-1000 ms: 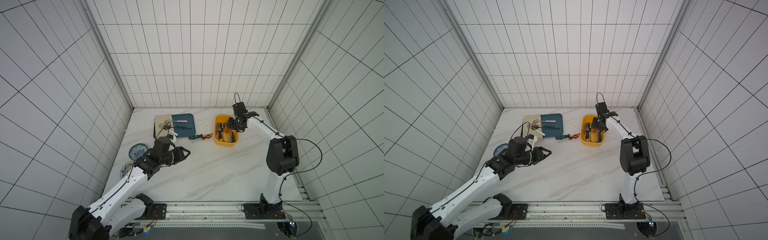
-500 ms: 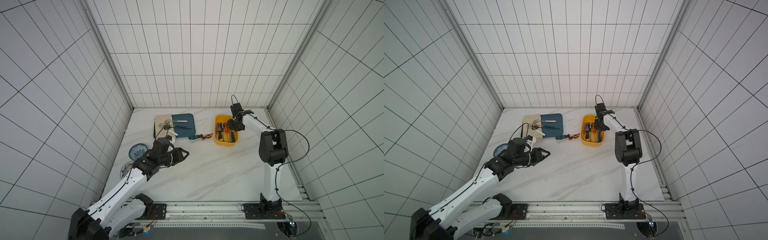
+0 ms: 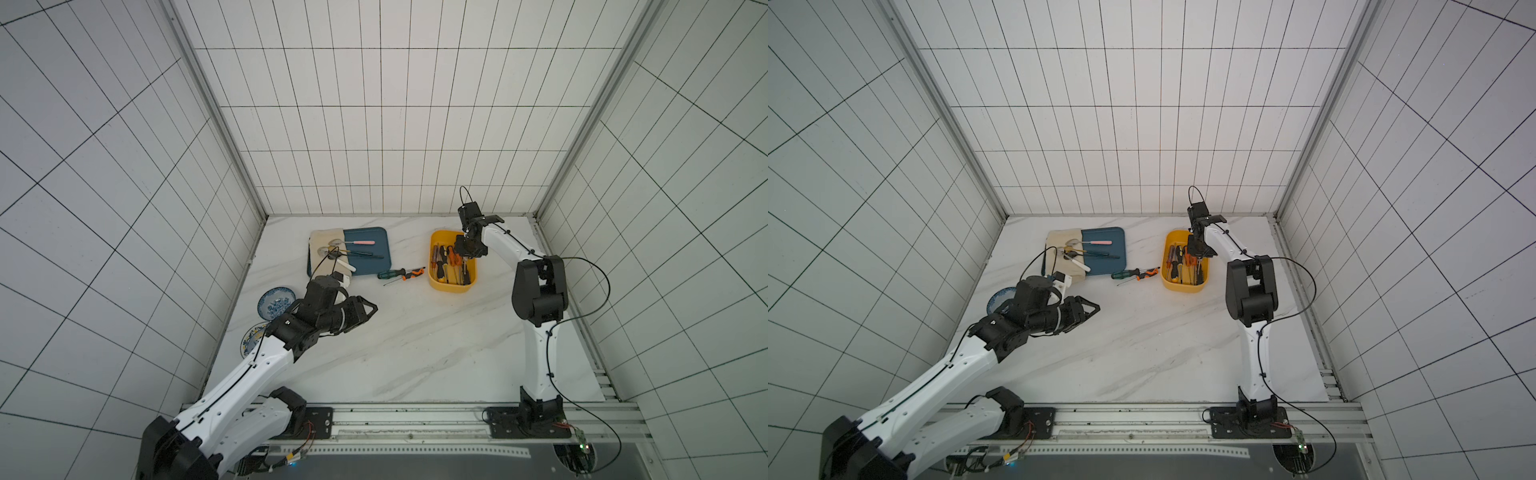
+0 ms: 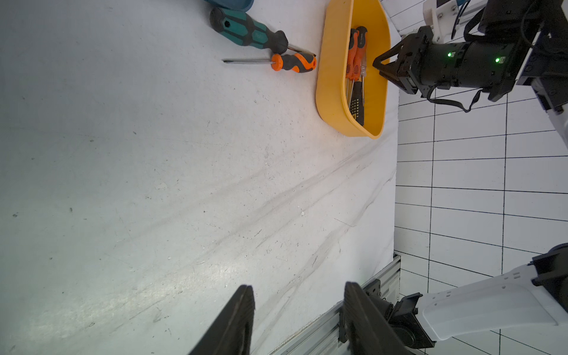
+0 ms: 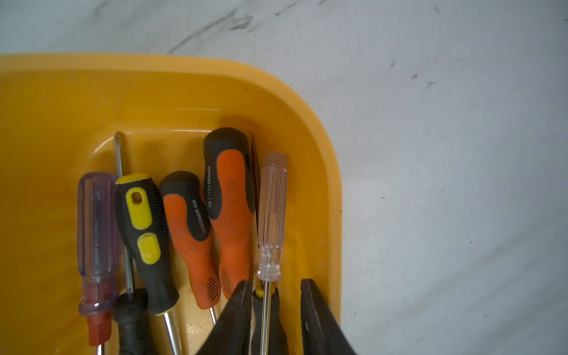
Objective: Put the screwdriver on the desktop into the storage box
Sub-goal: Place the screwdriver in the storage box, then pick up the screwdriver from the center of the board.
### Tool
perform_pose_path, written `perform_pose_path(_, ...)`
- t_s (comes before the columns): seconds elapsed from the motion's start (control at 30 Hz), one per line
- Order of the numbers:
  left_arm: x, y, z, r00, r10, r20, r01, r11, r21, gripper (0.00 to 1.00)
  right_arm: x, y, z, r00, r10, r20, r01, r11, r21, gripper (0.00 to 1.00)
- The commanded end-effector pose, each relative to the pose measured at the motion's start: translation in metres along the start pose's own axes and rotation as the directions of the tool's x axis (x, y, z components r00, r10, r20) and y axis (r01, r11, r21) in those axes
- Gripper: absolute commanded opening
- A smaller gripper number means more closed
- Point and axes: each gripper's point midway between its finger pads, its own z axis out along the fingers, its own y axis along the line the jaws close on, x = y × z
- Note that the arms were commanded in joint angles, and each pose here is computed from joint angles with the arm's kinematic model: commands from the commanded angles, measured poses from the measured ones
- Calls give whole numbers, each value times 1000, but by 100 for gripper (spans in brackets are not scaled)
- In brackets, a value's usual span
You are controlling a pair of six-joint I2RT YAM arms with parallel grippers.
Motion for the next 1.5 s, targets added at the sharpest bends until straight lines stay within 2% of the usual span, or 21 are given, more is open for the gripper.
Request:
perform_pose_path(0.0,-3,0,-2,1000,1,15,-1,1000,1,51,-4,-4,-7,1000,4,-5,-4,1000,7,32)
perform_pose_path(0.4,-10,-4,-1,999,20,26,-19,1000,-17,52,6,20,-77,995,-2,103,13,994,-110,32)
perform_pose_path(0.57,-14,-2,6,1000,29,12,-28,999,-40,52,20,26,-111,989,6,150,18,987,-160,32)
perform_pose_path(0.77,-15,-4,19,999,32,-37,-34,998,-54,52,57,32,-150,980,13,197,36,969,-244,33)
perform_pose_path(1.03,-29,-14,37,997,56,-57,-59,997,-57,54,133,30,-164,985,67,158,-5,931,-366,34)
perform_pose_path(1.17,-38,-16,52,995,65,-74,-70,995,-73,55,168,21,-166,986,72,149,-12,928,-372,34)
perform_pose_path(1.47,-56,-13,90,988,99,-122,-115,986,-125,56,214,5,-164,987,81,139,-22,925,-380,35)
